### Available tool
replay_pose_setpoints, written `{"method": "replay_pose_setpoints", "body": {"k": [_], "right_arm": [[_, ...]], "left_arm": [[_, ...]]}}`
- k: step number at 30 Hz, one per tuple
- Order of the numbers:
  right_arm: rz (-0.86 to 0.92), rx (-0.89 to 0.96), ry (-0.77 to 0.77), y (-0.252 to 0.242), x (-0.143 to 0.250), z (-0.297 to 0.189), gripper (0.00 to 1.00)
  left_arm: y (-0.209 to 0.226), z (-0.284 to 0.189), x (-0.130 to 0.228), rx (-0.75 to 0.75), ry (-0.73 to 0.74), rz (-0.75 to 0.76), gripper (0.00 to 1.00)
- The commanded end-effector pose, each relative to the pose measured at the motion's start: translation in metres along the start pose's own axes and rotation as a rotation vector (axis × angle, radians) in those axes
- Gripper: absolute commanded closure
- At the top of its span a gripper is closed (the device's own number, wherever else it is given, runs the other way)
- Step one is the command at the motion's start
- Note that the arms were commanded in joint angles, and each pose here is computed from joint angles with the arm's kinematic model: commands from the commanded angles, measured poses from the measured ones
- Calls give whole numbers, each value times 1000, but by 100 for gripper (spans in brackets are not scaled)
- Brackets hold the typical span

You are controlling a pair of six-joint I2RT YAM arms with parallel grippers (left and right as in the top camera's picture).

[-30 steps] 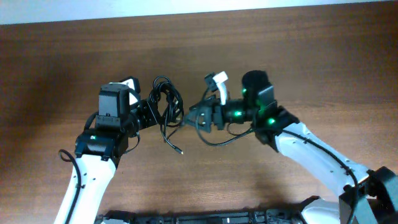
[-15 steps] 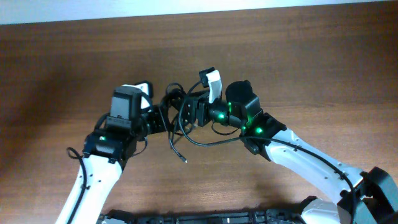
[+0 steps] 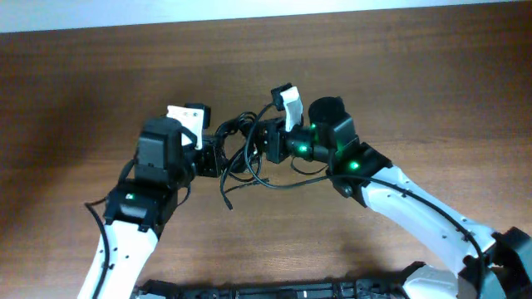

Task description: Untangle cables

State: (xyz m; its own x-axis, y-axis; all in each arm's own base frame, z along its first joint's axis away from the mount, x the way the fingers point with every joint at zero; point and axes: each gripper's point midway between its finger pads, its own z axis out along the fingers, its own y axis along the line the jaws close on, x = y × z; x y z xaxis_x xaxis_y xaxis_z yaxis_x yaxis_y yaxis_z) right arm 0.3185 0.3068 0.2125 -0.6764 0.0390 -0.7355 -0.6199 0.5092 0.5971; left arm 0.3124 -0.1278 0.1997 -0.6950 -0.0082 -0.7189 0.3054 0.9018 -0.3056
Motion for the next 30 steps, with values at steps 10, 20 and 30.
{"method": "replay_pose_setpoints", "body": {"k": [10,20,30], "right_arm": [[-129,60,147,-58,39,-14,96],[-130,-167,129,-12,23,-35,1],[-188,-141,193,17,53,-7,32]], "left_arm": [[-104,-75,-19,726,-137,323,100],[24,-33,-49,-62,-190,-90,100],[46,-10,-39,-118,-158,-518,100]]}}
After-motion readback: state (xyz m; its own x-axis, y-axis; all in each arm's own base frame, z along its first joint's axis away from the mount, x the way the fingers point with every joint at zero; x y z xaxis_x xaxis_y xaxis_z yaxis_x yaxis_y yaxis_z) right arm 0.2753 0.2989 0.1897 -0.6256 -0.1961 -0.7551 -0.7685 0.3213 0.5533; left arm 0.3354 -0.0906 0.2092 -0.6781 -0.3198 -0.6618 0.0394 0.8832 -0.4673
